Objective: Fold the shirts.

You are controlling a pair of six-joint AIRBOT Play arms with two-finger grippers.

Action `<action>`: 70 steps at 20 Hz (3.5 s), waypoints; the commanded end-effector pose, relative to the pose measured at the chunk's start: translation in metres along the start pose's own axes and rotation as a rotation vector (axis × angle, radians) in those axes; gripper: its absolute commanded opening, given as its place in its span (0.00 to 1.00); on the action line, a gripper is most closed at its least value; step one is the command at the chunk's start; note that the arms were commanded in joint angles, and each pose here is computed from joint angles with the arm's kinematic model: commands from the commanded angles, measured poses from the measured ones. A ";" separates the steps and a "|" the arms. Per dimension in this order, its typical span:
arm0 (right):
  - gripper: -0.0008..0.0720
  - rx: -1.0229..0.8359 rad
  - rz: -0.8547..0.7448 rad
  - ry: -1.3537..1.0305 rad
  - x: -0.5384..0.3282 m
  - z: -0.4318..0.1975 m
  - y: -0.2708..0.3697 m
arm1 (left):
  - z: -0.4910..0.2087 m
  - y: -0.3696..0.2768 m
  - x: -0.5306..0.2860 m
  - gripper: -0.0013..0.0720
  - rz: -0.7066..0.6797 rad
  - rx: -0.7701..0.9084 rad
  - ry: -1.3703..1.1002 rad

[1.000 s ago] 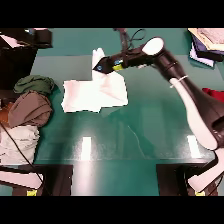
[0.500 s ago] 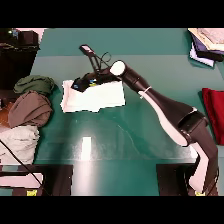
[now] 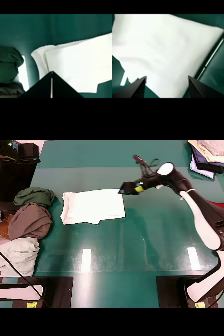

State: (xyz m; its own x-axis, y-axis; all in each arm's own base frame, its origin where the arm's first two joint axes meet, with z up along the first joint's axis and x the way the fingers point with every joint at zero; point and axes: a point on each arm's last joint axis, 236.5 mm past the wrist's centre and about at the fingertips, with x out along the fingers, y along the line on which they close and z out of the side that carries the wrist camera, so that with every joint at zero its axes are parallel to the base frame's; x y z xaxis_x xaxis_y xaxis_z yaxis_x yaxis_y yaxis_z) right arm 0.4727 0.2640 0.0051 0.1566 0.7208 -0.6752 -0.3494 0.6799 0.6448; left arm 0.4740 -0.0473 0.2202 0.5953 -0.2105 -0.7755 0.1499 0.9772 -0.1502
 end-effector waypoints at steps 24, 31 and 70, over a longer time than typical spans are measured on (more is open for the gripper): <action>0.03 -0.011 0.102 -0.114 0.012 0.031 0.026 | -0.011 -0.004 -0.001 0.06 -0.018 0.044 0.044; 0.03 0.158 -0.250 -0.394 -0.223 0.003 -0.107 | -0.012 -0.008 -0.001 0.06 -0.037 0.041 0.048; 0.18 0.786 -1.174 -0.287 -0.512 -0.282 -0.223 | -0.021 -0.074 0.021 0.06 -0.191 0.149 0.061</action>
State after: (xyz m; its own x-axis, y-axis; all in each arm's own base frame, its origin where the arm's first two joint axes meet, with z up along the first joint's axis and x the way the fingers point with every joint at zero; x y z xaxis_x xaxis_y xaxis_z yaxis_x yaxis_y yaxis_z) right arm 0.2628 -0.2842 0.1347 0.4194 -0.3124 -0.8523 0.6204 0.7841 0.0178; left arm 0.4587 -0.1231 0.2021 0.4968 -0.3847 -0.7779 0.3682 0.9051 -0.2124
